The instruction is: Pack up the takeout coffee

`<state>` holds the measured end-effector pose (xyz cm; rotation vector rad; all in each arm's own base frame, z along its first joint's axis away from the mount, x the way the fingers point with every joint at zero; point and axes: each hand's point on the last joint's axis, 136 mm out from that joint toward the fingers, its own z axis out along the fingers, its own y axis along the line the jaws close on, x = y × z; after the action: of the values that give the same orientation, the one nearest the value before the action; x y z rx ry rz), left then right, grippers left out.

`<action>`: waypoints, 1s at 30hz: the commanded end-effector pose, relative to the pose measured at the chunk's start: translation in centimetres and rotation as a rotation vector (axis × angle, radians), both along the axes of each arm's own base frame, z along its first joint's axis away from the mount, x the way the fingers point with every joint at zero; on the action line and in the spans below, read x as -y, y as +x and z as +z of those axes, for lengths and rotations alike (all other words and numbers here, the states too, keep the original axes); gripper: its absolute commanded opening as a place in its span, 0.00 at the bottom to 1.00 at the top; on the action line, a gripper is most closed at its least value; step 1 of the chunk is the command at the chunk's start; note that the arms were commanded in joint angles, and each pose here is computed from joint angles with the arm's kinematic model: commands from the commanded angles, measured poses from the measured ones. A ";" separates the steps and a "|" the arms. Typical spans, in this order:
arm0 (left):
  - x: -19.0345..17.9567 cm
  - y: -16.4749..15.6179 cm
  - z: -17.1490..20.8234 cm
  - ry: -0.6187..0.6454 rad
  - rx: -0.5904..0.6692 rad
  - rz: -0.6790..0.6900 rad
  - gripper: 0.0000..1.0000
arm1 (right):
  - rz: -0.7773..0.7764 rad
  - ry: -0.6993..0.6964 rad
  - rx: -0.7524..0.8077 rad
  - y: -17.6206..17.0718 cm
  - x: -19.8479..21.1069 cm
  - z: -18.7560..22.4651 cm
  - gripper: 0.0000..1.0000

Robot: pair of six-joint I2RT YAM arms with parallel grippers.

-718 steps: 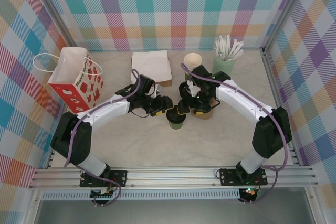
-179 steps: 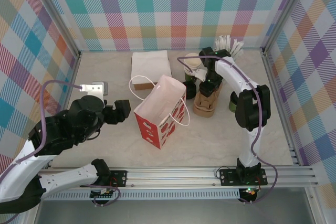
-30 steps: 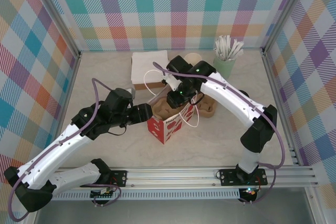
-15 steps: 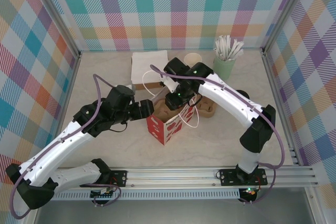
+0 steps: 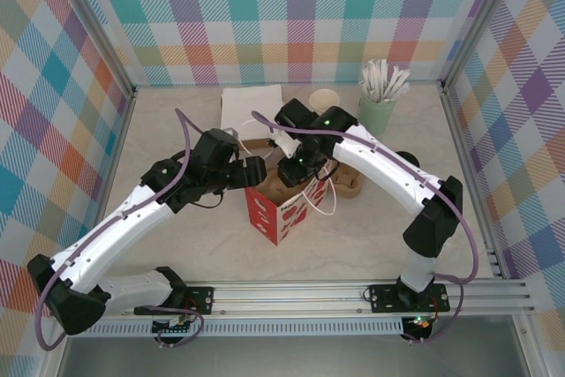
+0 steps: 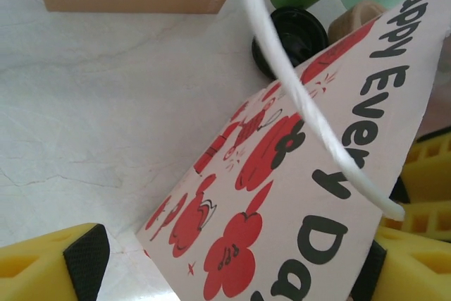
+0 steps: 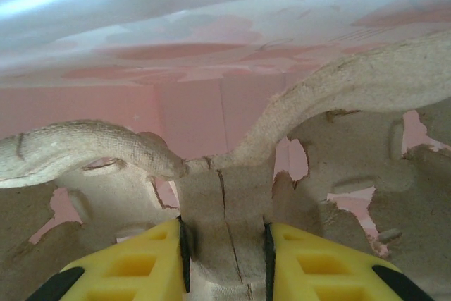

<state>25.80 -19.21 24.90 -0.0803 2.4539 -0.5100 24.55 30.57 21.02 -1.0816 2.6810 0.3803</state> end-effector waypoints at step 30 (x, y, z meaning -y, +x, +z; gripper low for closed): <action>-0.1 2.0 0.9 -0.018 0.032 0.018 0.85 | 0.017 -0.176 -0.115 -1.5 1.2 -4.9 0.31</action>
<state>27.17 -19.07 24.91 -0.0984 2.4453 -0.5050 23.61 29.85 16.12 -1.1423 2.8263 0.2538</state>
